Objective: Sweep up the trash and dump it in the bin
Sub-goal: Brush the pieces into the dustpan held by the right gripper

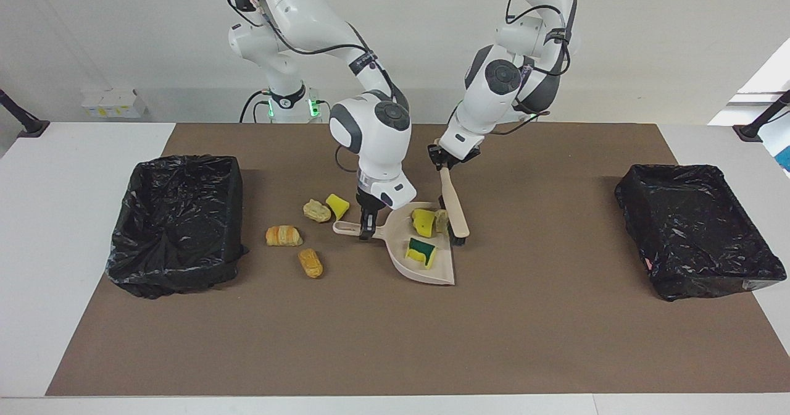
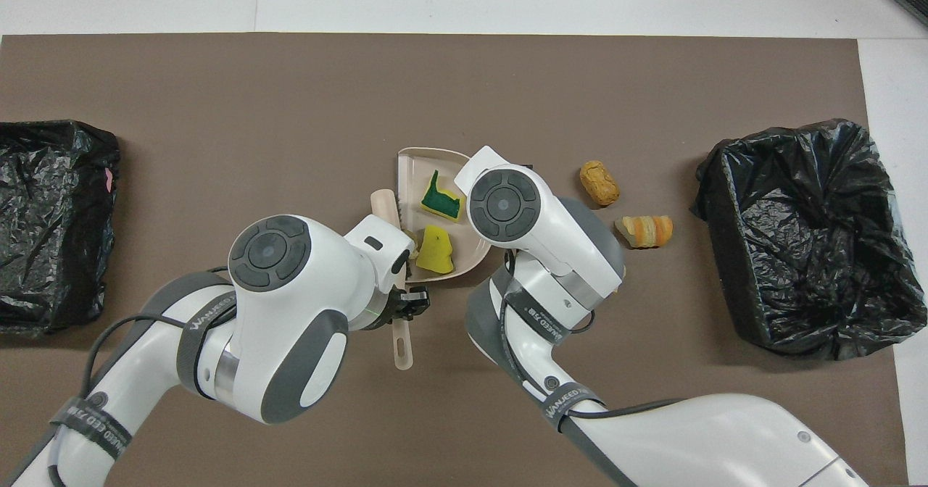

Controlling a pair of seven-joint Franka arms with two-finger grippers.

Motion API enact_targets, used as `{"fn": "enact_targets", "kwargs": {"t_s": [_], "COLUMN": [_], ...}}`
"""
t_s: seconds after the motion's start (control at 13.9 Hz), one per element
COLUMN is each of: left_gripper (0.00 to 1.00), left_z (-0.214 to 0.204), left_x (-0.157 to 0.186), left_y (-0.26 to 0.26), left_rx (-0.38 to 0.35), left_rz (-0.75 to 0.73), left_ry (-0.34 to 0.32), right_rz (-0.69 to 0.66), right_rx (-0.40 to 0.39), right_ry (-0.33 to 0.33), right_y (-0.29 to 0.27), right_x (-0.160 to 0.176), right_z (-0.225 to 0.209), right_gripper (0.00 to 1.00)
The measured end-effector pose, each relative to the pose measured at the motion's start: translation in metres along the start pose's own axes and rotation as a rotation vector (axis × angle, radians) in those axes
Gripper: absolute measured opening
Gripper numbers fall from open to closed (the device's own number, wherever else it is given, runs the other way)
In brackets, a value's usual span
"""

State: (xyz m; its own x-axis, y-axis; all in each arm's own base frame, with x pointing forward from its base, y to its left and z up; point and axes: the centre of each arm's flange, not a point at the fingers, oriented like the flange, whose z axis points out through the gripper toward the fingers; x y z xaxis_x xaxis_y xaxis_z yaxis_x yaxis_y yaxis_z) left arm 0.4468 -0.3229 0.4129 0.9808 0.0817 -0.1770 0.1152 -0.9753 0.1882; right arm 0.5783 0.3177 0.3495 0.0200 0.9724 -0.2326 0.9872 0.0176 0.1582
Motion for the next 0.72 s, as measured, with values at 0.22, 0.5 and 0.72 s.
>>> {"fn": "enact_targets", "kwargs": {"t_s": [0.22,0.5,0.72], "left_gripper": [0.26,0.26,0.26], "left_z": [-0.013,-0.011,-0.014], "left_x": [0.008,0.004,0.013], "left_y": [0.011,0.007,-0.01], "left_rx": [-0.023,0.001,0.013], "left_rz": [0.008,-0.033,-0.088], "left_ry": [0.021,-0.021,-0.042], "right_rz": [-0.034,-0.035,-0.034], "right_rx": [0.003,0.003,0.004], "right_ry": [-0.045,-0.045,-0.046], "right_y": [-0.007,-0.008,-0.008], "right_x": [0.007,0.007,0.007], "right_z": [-0.003,-0.003,-0.003], "right_gripper": [0.31,0.31,0.31]}}
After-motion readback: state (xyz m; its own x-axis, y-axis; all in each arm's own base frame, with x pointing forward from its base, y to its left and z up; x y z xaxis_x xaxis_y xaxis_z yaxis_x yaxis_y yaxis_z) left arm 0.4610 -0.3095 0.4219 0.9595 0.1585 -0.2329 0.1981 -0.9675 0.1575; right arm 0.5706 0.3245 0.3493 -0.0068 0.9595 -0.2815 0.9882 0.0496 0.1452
